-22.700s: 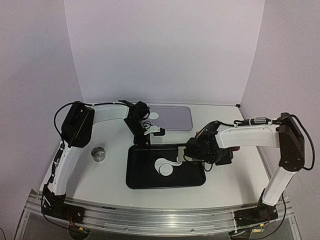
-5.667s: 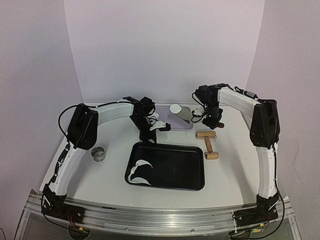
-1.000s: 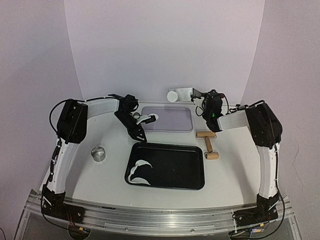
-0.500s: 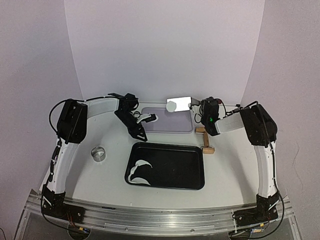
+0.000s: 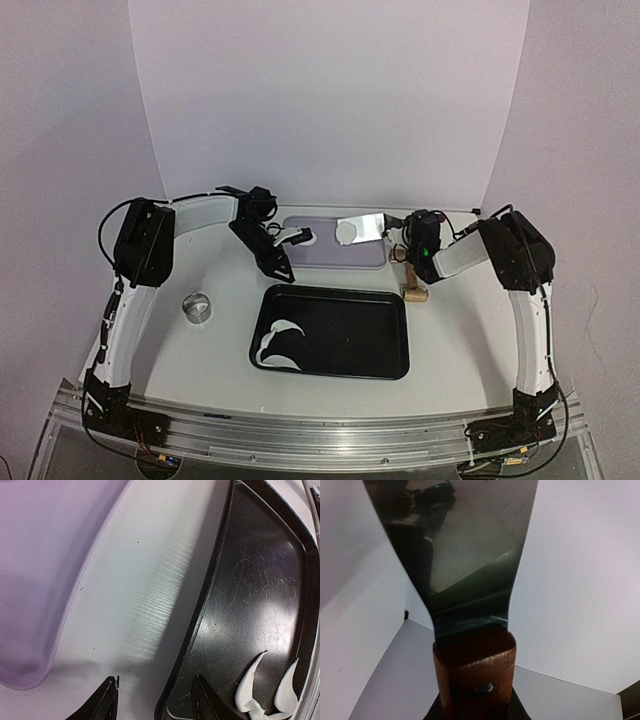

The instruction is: Roll out the dumpling wrappers from the dough

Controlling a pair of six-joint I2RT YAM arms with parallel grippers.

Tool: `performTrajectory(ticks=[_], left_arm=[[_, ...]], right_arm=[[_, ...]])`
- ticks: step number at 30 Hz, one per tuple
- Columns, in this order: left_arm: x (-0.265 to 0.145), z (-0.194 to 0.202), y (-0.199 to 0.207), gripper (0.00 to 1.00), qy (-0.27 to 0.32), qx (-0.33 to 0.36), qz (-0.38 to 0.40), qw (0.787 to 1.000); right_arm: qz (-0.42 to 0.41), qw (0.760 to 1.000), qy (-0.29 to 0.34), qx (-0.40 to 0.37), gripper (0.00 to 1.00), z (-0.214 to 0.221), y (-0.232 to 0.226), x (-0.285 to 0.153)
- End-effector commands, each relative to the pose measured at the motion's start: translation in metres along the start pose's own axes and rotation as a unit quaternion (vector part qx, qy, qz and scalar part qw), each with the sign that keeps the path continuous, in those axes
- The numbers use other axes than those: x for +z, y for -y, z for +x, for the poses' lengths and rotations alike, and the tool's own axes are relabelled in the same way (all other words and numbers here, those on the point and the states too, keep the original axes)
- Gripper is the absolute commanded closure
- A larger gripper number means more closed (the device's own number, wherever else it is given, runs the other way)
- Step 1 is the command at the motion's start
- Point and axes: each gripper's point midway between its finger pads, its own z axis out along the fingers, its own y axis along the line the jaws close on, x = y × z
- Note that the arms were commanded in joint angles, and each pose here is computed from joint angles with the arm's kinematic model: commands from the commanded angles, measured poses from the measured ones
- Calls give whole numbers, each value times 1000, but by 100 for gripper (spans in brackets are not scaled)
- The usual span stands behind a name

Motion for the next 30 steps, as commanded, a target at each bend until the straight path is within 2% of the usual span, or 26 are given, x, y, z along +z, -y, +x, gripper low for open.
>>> performTrajectory(ticks=[1, 4, 9, 11, 13, 18, 21, 24, 27, 30], left_arm=[[-40, -30, 7, 50, 36, 24, -28, 999], [-41, -31, 6, 50, 37, 26, -30, 999], [-43, -35, 5, 50, 44, 25, -30, 998], [-45, -36, 6, 50, 46, 25, -29, 998], [-44, -36, 6, 50, 47, 25, -29, 998], [-42, -36, 5, 50, 48, 23, -28, 998], [-44, -37, 6, 50, 49, 23, -29, 998], [-44, -36, 7, 50, 50, 23, -28, 998], [-43, -35, 7, 50, 49, 21, -27, 998], [-43, -34, 8, 50, 48, 20, -24, 998]], right_arm=[[121, 991, -50, -9, 100, 41, 126, 4], [127, 991, -43, -16, 100, 41, 125, 2], [47, 994, 7, -99, 100, 1, 15, -5], [37, 993, 15, -111, 100, -1, -3, -10], [49, 994, 2, -99, 100, 9, 14, -6], [125, 991, -56, -8, 100, 50, 129, 7], [129, 989, -68, 5, 100, 62, 146, 7], [90, 994, -46, -37, 100, 42, 97, 6], [26, 995, -10, -99, 100, 11, 14, 0], [-1, 992, 23, -126, 100, -14, -25, -14]])
